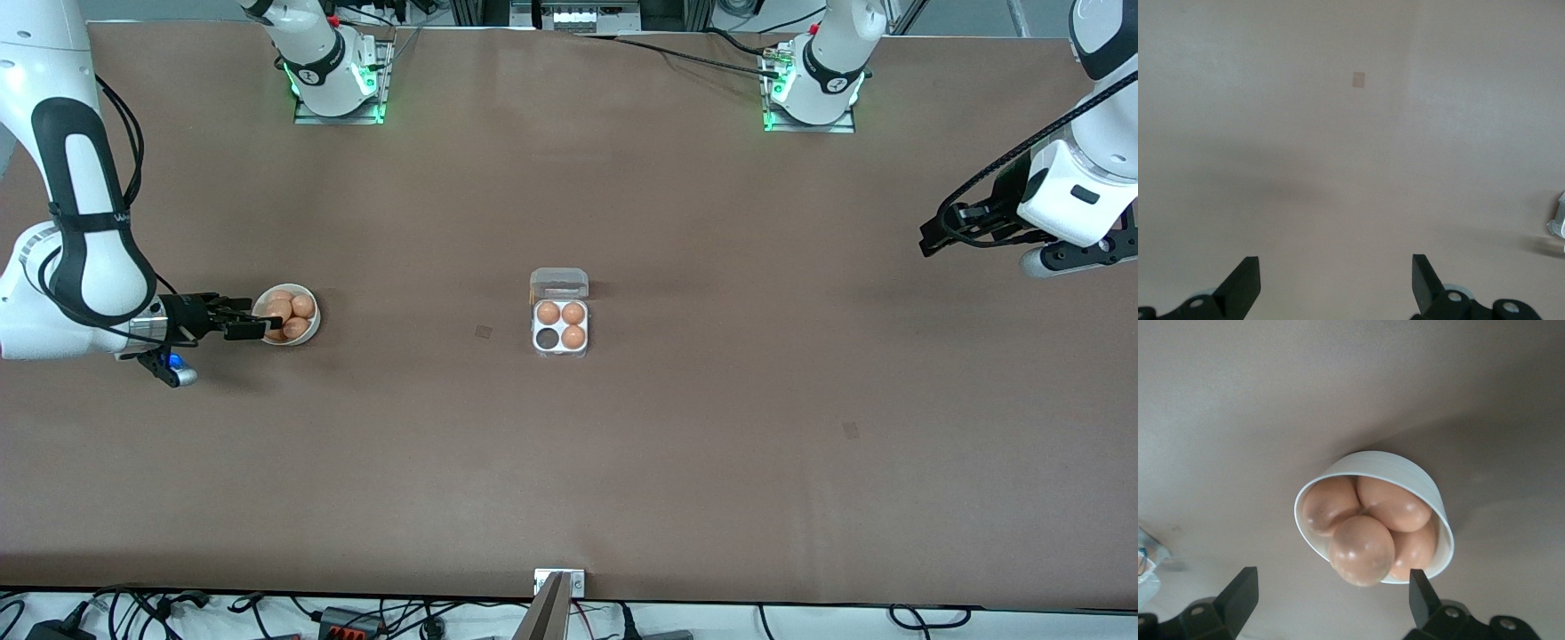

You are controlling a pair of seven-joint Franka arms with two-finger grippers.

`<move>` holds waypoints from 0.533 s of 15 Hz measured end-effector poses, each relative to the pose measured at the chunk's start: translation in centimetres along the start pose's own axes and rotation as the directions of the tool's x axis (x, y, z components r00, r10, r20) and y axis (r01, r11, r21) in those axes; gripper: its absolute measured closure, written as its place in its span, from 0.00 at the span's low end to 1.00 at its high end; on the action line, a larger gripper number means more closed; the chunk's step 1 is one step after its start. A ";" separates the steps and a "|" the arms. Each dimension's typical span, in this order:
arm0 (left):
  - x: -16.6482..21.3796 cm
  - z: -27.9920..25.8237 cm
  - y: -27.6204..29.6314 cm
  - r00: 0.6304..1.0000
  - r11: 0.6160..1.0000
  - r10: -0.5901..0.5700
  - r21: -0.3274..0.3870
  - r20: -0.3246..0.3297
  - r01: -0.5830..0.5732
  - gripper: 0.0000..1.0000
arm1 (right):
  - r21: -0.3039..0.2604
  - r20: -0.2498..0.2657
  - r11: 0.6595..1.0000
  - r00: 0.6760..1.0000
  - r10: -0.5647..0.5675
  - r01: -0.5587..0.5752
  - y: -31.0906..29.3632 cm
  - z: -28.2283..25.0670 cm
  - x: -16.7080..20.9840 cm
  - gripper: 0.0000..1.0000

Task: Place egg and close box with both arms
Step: 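Lower the right gripper into the bowl and grasp one brown egg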

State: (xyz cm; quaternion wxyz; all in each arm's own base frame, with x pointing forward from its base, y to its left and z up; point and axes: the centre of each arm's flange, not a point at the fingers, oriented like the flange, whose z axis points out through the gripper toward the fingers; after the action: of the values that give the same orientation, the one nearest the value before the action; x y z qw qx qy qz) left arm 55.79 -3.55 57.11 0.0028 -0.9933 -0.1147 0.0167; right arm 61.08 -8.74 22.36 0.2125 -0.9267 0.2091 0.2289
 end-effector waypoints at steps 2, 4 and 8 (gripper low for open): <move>0.0 0.0 0.0 1.000 1.000 0.000 0.000 0.000 0.000 0.00 | 0.006 0.006 1.000 1.000 0.009 -0.009 0.3 0.3 0.2 0.00; 0.0 0.0 0.0 1.000 1.000 0.000 0.000 0.000 0.000 0.00 | 0.009 0.009 1.000 1.000 0.024 -0.025 0.9 0.5 0.4 0.00; 0.0 0.0 0.0 1.000 1.000 0.000 0.000 0.000 0.000 0.00 | 0.017 0.017 0.999 0.999 0.047 -0.048 2.3 0.7 0.9 0.05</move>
State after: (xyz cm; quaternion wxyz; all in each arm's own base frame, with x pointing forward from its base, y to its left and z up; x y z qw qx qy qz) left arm 55.79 -3.54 57.12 0.0028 -0.9933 -0.1147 0.0167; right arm 60.47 -10.54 20.62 0.2167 -0.9176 0.2312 0.2398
